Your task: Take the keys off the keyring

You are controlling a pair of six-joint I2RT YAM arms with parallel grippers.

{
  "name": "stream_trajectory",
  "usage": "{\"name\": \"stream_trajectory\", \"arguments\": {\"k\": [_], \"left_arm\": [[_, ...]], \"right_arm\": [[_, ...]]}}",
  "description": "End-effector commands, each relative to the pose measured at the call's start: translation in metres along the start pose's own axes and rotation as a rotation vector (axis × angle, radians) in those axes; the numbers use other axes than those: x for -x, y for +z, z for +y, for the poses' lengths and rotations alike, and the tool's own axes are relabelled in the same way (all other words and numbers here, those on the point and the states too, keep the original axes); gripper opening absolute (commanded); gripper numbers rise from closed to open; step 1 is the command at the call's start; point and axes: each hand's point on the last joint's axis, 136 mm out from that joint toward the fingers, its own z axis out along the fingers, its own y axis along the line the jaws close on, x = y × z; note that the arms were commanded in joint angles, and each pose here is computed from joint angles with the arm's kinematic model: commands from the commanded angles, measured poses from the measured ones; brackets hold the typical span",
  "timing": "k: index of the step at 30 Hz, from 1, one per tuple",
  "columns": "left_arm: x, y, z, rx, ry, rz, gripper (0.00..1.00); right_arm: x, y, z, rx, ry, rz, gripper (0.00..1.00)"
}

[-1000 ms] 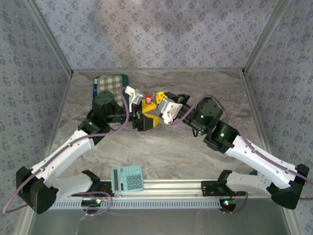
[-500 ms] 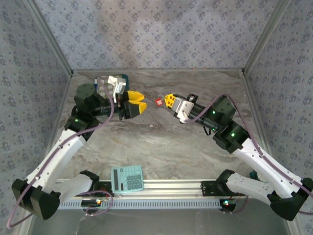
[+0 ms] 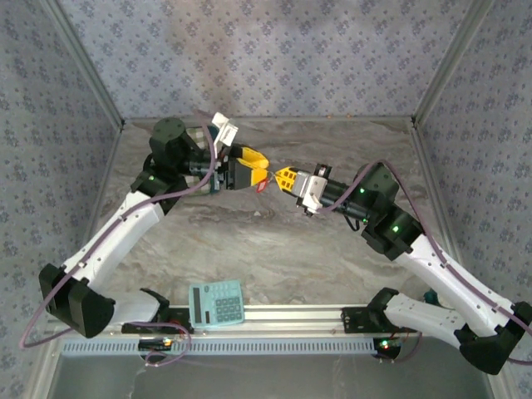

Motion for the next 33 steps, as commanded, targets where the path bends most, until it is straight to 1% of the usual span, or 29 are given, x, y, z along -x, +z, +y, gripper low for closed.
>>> {"name": "stream_trajectory", "arguments": {"k": [1,2,6,13,15,18,25,30,33], "left_arm": [[0.007,0.0,-0.019,-0.053,0.051,0.012,0.44],[0.007,-0.001,-0.02,-0.055,0.055,0.013,0.41],[0.005,-0.001,-0.021,-0.055,0.054,0.015,0.36],[0.002,0.003,-0.025,-0.072,0.06,0.024,0.24],[0.001,0.004,-0.025,-0.075,0.061,0.028,0.17],[0.001,0.004,-0.024,-0.066,0.066,0.025,0.01],[0.004,0.001,-0.019,-0.014,0.081,-0.017,0.0],[0.019,-0.016,-0.011,0.039,0.077,-0.135,0.0],[0.023,-0.024,-0.005,0.076,0.071,-0.175,0.0]], "right_arm": [[0.004,-0.002,-0.004,-0.014,0.007,-0.012,0.0],[0.004,-0.002,-0.004,-0.018,0.004,-0.011,0.0],[0.003,-0.001,-0.007,-0.031,0.0,-0.006,0.0],[0.001,0.0,-0.007,-0.039,-0.003,-0.001,0.0],[0.001,0.001,-0.007,-0.039,-0.005,0.0,0.0],[0.002,0.0,-0.007,-0.046,-0.009,-0.001,0.0],[0.003,-0.003,-0.008,-0.064,-0.013,-0.007,0.0],[0.002,-0.007,-0.009,-0.087,-0.011,-0.012,0.0],[0.003,-0.009,-0.006,-0.085,-0.001,-0.021,0.0]]}}
